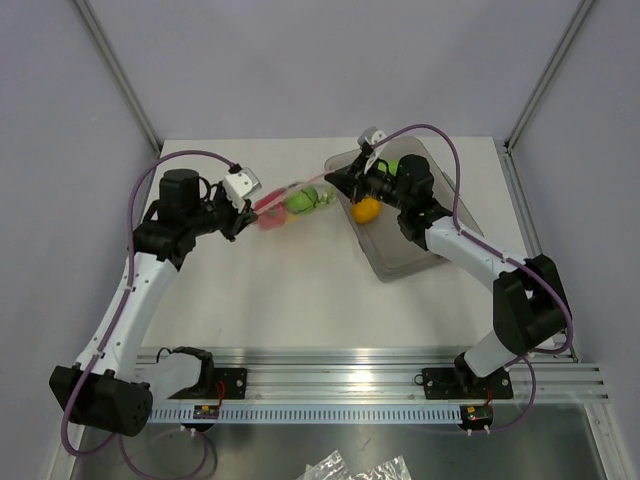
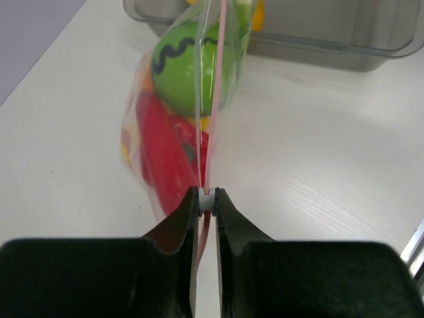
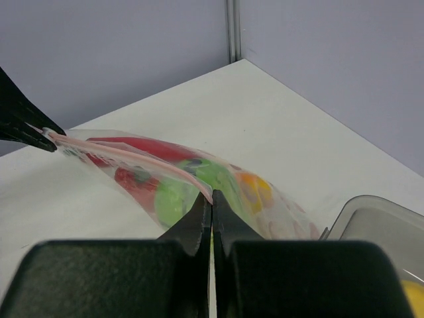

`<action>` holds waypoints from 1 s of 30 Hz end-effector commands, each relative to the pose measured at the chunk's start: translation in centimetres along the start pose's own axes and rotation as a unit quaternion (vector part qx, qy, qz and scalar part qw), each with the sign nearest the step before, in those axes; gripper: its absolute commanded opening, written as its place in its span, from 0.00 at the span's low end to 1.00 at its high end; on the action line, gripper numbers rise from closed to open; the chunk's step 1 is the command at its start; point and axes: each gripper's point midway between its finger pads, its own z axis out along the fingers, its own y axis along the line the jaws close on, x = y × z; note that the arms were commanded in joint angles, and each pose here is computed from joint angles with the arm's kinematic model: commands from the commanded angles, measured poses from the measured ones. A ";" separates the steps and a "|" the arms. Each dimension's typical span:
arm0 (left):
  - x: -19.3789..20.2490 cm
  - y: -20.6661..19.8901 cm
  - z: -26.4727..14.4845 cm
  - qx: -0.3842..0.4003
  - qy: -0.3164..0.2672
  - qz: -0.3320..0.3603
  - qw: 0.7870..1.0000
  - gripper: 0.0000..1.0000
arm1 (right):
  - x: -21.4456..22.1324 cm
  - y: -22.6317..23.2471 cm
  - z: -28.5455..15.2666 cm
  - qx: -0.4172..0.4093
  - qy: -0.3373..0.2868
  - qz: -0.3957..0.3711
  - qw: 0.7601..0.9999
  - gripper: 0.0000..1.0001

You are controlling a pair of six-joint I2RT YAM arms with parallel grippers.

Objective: Place the food in the zip-top bag and seal the zipper
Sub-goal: Zip the zipper food storage bag at the center of the board, then place the zipper food storage bag at the center of the board.

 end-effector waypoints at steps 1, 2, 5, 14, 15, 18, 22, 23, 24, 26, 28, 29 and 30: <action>1.5 2.3 -1.6 -0.076 0.025 -0.026 0.997 0.00 | -4.8 -3.3 -0.9 0.068 -0.078 -0.015 0.995 0.00; 2.0 3.1 -2.0 -0.097 0.032 -0.033 0.994 0.00 | -4.8 -3.4 -0.9 0.069 -0.079 -0.014 0.994 0.00; 3.3 4.8 -2.8 -0.140 0.046 -0.054 0.988 0.00 | -4.6 -3.5 -0.7 0.070 -0.080 -0.005 0.994 0.00; 5.5 7.4 -5.3 -0.208 0.059 -0.090 0.972 0.00 | -3.8 -4.5 -0.5 0.083 -0.082 0.010 0.993 0.00; 5.4 7.4 -5.4 -0.210 0.055 -0.089 0.972 0.00 | -3.7 -4.6 -0.5 0.084 -0.082 0.014 0.993 0.00; 5.1 7.6 -6.1 -0.220 0.043 -0.090 0.970 0.00 | -3.5 -4.7 -0.3 0.084 -0.083 0.021 0.993 0.00; 4.5 7.4 -6.3 -0.210 0.025 -0.100 0.972 0.00 | -3.2 -3.7 0.3 0.049 -0.070 0.030 0.996 0.00; 4.0 6.4 -5.5 -0.172 0.015 -0.103 0.980 0.00 | -3.2 -2.8 0.6 0.021 -0.052 0.046 0.997 0.00; 3.8 5.9 -5.3 -0.156 0.010 -0.105 0.982 0.05 | -2.8 -2.6 0.9 0.013 -0.036 0.064 0.997 0.24; 3.4 5.2 -4.8 -0.131 0.001 -0.112 0.985 0.25 | -2.1 -2.5 1.2 0.019 0.010 0.119 0.993 0.42; 2.8 5.0 -4.8 -0.123 -0.007 -0.112 0.986 0.40 | -1.4 -2.3 1.0 0.018 0.035 0.132 0.991 0.45; 2.6 4.7 -4.8 -0.114 -0.012 -0.113 0.987 0.44 | -0.5 -2.5 0.7 0.028 0.048 0.139 0.989 0.48; 2.3 4.6 -4.9 -0.114 -0.017 -0.115 0.987 0.50 | -0.9 -2.3 0.3 0.033 0.043 0.135 0.989 0.52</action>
